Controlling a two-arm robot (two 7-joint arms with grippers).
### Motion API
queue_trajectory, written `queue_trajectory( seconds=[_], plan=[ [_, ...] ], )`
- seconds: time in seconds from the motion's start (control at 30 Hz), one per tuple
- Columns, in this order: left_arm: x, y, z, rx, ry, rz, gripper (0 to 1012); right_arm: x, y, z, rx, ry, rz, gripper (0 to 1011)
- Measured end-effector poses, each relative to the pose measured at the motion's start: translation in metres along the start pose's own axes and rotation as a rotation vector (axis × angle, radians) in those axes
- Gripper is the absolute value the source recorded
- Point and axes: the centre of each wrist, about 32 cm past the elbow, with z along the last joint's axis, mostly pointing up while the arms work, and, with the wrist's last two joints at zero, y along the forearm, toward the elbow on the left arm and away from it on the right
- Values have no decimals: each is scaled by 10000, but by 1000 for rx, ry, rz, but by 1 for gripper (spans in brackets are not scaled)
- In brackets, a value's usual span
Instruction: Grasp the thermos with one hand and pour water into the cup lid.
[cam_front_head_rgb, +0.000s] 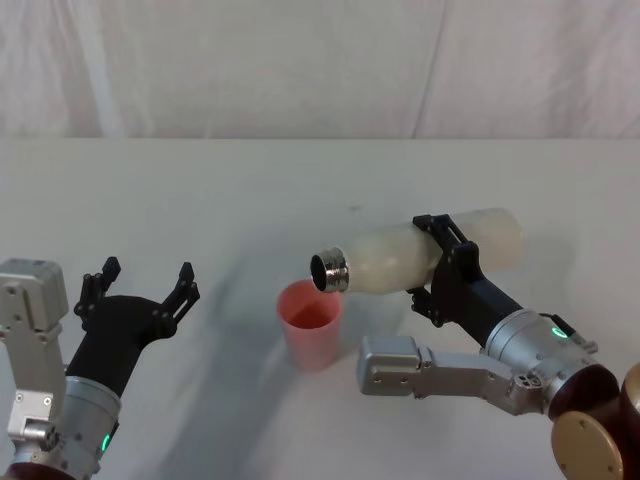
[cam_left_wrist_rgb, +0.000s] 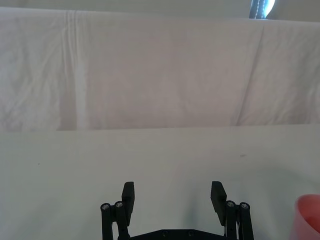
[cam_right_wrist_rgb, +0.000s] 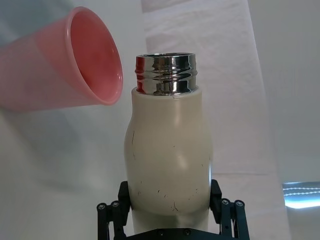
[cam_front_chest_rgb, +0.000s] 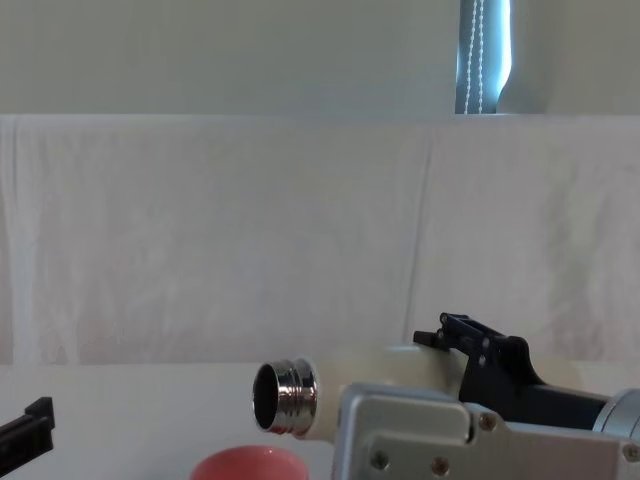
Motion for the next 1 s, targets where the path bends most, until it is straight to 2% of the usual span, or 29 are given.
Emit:
queue_trajectory(
  seconds=[0.57,1.0],
  plan=[
    [0,0,0,0,0,0,1001,17,23,33,-12,-71,5,955],
    [0,0,0,0,0,0,1001,11,17,37,-21,-101,8,955]
  ],
)
